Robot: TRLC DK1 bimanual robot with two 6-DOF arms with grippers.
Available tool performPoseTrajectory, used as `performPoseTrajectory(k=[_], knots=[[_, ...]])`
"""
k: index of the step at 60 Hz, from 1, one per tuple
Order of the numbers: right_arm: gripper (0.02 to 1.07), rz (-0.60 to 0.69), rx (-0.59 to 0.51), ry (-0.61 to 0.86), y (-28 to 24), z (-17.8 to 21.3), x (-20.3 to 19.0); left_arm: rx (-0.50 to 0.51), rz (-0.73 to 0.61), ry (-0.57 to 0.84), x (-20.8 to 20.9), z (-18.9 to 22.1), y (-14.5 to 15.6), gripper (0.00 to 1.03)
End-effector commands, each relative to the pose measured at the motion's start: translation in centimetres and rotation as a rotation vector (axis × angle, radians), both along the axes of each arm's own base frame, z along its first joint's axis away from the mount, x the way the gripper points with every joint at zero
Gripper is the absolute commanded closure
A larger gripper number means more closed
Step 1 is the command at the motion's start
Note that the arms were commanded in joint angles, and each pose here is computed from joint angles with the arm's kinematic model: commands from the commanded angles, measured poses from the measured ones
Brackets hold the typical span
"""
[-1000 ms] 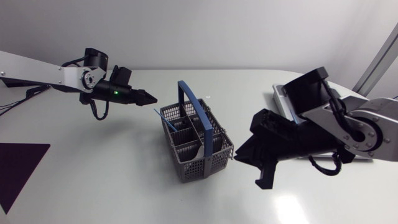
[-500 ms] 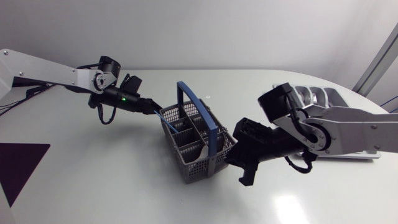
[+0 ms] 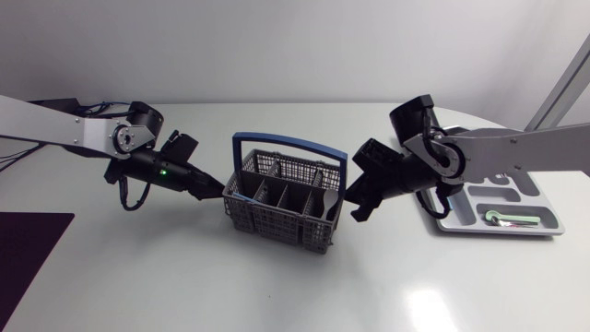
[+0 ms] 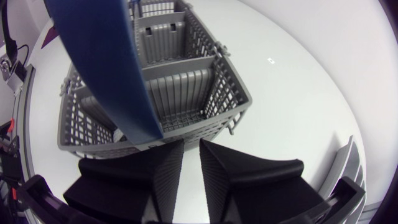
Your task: Unload the cutlery basket into the drawer organizer.
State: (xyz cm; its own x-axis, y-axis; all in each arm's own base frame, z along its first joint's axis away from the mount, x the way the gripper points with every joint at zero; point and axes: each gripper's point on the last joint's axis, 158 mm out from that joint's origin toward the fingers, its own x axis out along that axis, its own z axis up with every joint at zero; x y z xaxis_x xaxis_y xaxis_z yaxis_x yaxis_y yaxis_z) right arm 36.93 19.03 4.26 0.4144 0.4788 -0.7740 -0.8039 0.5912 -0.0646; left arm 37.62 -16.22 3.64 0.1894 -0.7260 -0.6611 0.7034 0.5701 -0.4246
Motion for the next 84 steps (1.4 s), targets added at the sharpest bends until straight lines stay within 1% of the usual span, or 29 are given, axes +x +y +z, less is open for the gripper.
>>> performPoseTrajectory(k=[1,13,20,38,53,64,66,67,71,73,75,78,84], knots=[[0.82,0.008,0.054,-0.042,1.9,1.6,2.1,-0.034,-0.057,-0.016,-2.2,1.1,-1.1,0.49],[0.82,-0.002,0.063,-0.052,2.9,1.9,4.6,-0.032,-0.044,-0.028,-3.3,1.7,-0.4,0.49],[0.82,-0.004,0.059,-0.050,3.2,1.6,5.1,-0.030,-0.028,-0.030,-3.2,1.8,0.2,0.49],[0.82,0.001,0.030,-0.014,2.4,-0.3,3.7,-0.021,-0.001,-0.047,-1.6,1.9,0.8,0.49],[0.82,0.023,0.025,-0.019,2.8,0.1,1.9,-0.018,0.031,-0.059,-0.1,2.1,1.6,0.49],[0.82,-0.005,0.018,-0.021,1.5,0.1,2.0,-0.014,0.055,-0.057,0.1,1.8,2.7,0.48],[0.82,-0.008,0.014,-0.025,1.3,0.2,2.0,-0.014,0.063,-0.057,0.1,1.7,3.0,0.46],[0.81,-0.010,0.012,-0.026,1.0,0.1,2.0,-0.011,0.066,-0.056,0.1,1.6,3.2,0.45],[0.68,-0.016,0.008,-0.031,0.4,0.3,1.7,-0.007,0.077,-0.061,0.2,1.5,4.0,0.42],[0.59,-0.019,0.006,-0.032,0.1,0.3,1.5,-0.004,0.085,-0.062,0.2,1.3,4.4,0.40],[0.54,-0.018,0.003,-0.033,-0.1,0.3,1.2,-0.001,0.087,-0.067,0.2,1.2,4.8,0.40],[0.51,-0.020,0.000,-0.034,-0.5,0.3,0.9,0.005,0.095,-0.075,0.2,1.2,5.3,0.40],[0.43,-0.020,-0.009,-0.048,-1.2,0.6,0.2,0.014,0.112,-0.127,0.1,2.6,6.6,0.40]])
